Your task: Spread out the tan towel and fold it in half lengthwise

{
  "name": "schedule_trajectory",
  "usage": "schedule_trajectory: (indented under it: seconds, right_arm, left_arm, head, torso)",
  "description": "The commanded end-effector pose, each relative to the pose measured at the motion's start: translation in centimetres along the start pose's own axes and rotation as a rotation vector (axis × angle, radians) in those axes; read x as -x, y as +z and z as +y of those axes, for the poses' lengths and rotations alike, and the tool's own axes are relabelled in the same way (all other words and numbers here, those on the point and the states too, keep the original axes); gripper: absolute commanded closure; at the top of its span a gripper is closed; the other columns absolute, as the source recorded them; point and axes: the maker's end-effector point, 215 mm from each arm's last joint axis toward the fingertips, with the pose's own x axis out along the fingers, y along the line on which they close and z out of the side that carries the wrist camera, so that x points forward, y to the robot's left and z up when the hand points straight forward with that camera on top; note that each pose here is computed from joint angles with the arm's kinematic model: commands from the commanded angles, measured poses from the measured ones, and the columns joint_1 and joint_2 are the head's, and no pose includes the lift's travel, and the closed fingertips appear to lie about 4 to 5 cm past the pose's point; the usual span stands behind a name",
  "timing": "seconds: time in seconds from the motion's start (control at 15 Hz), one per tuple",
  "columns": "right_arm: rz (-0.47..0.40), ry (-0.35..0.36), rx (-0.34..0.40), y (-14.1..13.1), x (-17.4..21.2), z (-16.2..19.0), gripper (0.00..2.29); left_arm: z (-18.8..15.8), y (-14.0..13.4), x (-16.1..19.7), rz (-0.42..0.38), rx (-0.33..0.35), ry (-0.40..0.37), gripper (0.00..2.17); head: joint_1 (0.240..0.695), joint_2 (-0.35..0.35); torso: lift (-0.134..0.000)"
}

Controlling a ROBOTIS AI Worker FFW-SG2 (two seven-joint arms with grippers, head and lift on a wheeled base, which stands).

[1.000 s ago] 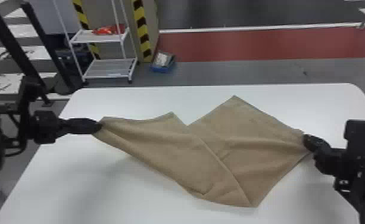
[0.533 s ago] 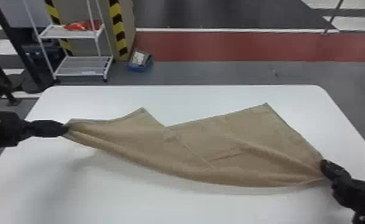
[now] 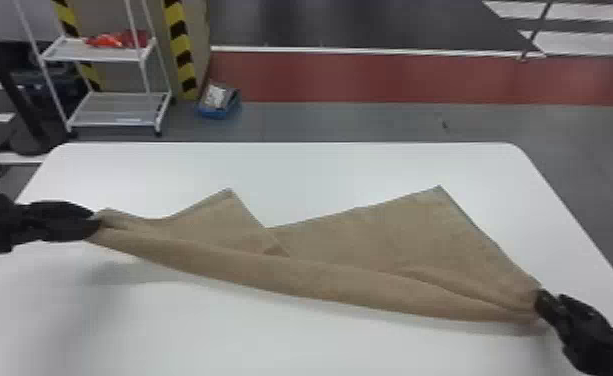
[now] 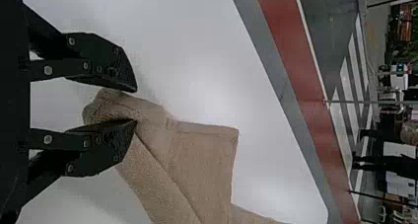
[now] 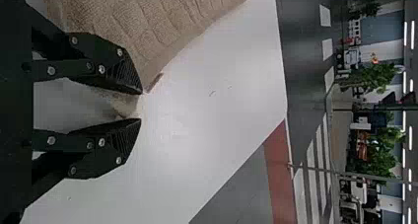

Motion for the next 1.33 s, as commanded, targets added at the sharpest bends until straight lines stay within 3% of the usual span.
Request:
schedule_trajectory:
  seconds: [0.0,0.27,0.6,0.8,1.0,1.13,1.27]
  right_arm:
    - [-0.011,-0.01,-0.006,0.7,0.6,-0.4,0.07]
    - [-0.058,-0.035,0.015,3.4,1.9,-1.7,0.06]
    - [-0.076,-0.037,0.298,6.3,2.7,-2.7,0.06]
    - [-0.062,-0.092,0.426,7.2,2.5,-4.4,0.07]
    - [-0.058,-0.086,0.554,8.2,2.2,-4.5,0.08]
    - [-0.049,-0.085,0.606,8.0,2.1,-3.8,0.08]
    - [-0.065,-0.104,0.577,8.6,1.7,-3.6,0.08]
  left_arm:
    - [0.1,-0.1,0.1,-0.007,0.007,0.008,0.06]
    - [1.2,0.5,1.0,-0.037,0.018,0.047,0.05]
    - [1.8,0.5,0.9,-0.071,0.044,0.09,0.06]
    - [1.1,0.5,-0.1,-0.075,0.049,0.084,0.06]
    - [0.8,0.6,-0.4,-0.075,0.045,0.081,0.06]
    - [0.8,0.7,-0.4,-0.075,0.042,0.082,0.06]
    - [0.8,0.6,-0.5,-0.074,0.044,0.082,0.06]
  head:
    - [0.695,-0.045]
    - [0.695,-0.048]
    - [0.695,-0.048]
    - [0.695,-0.065]
    - [0.695,-0.093]
    - [0.695,-0.099]
    - [0.695,-0.099]
  torso:
    - [-0.123]
    - [-0.123]
    - [-0.123]
    - [-0.123]
    - [-0.123]
    - [-0.123]
    - [-0.123]
